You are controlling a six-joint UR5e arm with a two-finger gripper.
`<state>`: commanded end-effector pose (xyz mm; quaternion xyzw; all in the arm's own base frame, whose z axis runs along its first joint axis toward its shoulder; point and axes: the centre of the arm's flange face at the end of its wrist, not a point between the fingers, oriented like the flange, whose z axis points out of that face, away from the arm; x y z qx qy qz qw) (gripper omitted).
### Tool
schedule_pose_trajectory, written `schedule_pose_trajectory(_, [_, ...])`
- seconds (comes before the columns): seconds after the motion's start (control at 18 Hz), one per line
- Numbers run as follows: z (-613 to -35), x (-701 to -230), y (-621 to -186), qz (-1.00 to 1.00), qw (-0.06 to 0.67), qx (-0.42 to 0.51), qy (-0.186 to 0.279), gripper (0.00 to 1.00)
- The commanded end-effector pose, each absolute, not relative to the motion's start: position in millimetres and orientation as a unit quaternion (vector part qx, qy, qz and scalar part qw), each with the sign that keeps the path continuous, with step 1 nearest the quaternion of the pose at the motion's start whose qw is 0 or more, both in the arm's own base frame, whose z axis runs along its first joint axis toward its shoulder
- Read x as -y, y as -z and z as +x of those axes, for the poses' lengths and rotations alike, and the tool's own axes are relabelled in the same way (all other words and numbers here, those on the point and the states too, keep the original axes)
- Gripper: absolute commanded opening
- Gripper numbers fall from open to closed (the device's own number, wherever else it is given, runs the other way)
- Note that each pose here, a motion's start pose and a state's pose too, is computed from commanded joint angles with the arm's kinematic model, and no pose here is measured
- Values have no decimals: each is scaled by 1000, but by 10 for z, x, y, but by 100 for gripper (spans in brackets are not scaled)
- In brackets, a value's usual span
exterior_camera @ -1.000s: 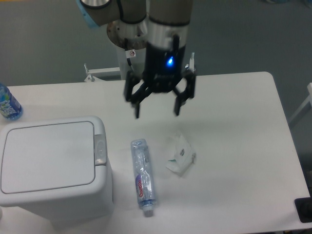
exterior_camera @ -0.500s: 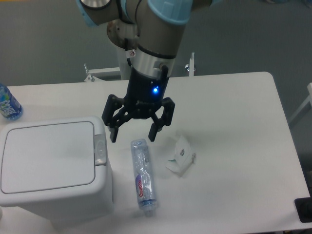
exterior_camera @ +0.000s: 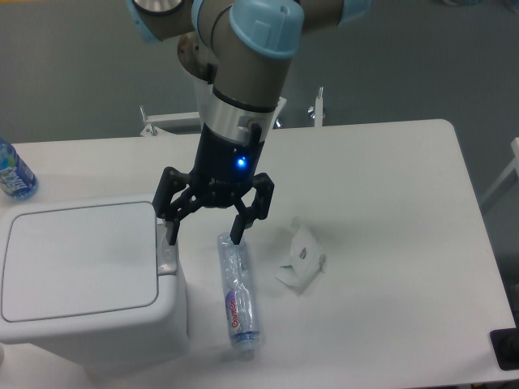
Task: Open the trash can
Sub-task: 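Press the grey button with the gripper finger to pop the lid open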
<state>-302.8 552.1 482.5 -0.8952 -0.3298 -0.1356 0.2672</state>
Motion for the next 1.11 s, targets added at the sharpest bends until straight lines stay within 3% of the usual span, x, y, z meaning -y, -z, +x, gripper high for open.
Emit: schedule_pose_trajectory(1.11, [-3053,-5541,-4644,-897,255,333,139,100])
